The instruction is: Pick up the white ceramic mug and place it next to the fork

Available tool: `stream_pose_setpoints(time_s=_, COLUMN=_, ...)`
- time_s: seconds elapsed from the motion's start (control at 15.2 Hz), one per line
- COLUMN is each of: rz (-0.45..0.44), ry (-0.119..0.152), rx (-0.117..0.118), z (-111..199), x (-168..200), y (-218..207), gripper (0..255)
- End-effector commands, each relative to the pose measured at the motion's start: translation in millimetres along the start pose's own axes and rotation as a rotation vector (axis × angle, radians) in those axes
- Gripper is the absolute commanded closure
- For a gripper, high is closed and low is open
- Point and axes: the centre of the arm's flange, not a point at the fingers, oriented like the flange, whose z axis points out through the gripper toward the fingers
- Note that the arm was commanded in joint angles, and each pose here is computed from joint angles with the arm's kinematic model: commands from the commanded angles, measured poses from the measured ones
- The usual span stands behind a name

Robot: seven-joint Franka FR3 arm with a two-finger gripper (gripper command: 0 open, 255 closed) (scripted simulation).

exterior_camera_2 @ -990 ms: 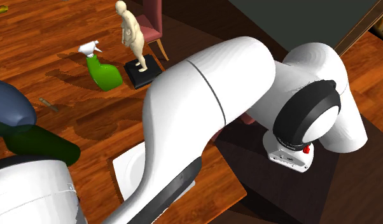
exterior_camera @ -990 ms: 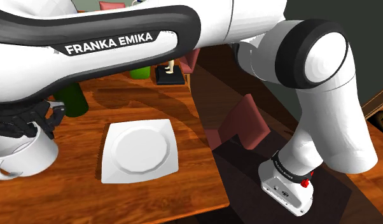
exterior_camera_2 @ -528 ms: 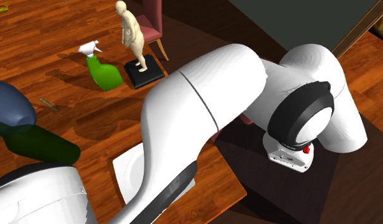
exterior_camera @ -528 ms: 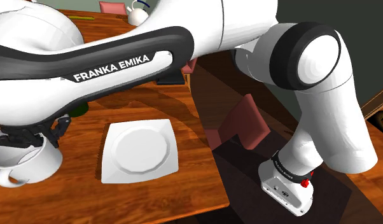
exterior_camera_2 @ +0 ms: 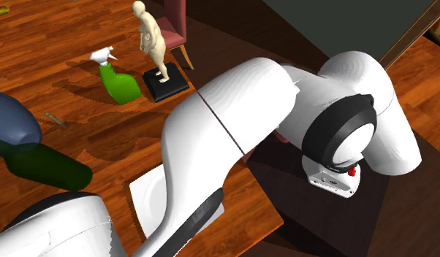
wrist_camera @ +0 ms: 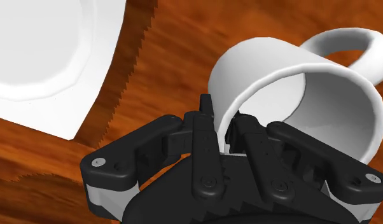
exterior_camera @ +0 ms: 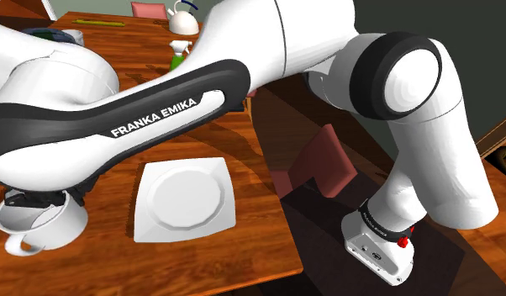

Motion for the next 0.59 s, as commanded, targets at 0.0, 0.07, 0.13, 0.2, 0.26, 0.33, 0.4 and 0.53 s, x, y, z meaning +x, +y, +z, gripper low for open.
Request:
stream_pose_setpoints(time_s=0.0, rz=0.001, ry=-0.002, rx=-0.004, z=10.3, x=0.1, y=1.4, gripper=255)
stream_pose_setpoints(time_s=0.07, rz=0.001, ry=-0.002, rx=-0.004, z=10.3, x=0.0, y=1.4, gripper=255)
stream_pose_setpoints(time_s=0.13, rz=0.001, ry=-0.002, rx=-0.004, z=10.3, x=0.0, y=1.4, gripper=255)
stream_pose_setpoints(time_s=0.2, rz=0.001, ry=-0.002, rx=-0.004, z=10.3, x=0.0, y=1.4, gripper=255)
stream_pose_setpoints(time_s=0.26, rz=0.001, ry=-0.002, rx=-0.004, z=10.3, x=0.0, y=1.4, gripper=255)
stream_pose_setpoints(time_s=0.33, rz=0.001, ry=-0.002, rx=-0.004, z=10.3, x=0.0, y=1.4, gripper=255)
stream_pose_setpoints(time_s=0.4, rz=0.001, ry=-0.002, rx=-0.004, z=10.3, x=0.0, y=1.4, gripper=255)
stream_pose_setpoints(time_s=0.53, rz=0.001, ry=-0.002, rx=-0.004, z=8.8, x=2.3, y=1.7, gripper=0)
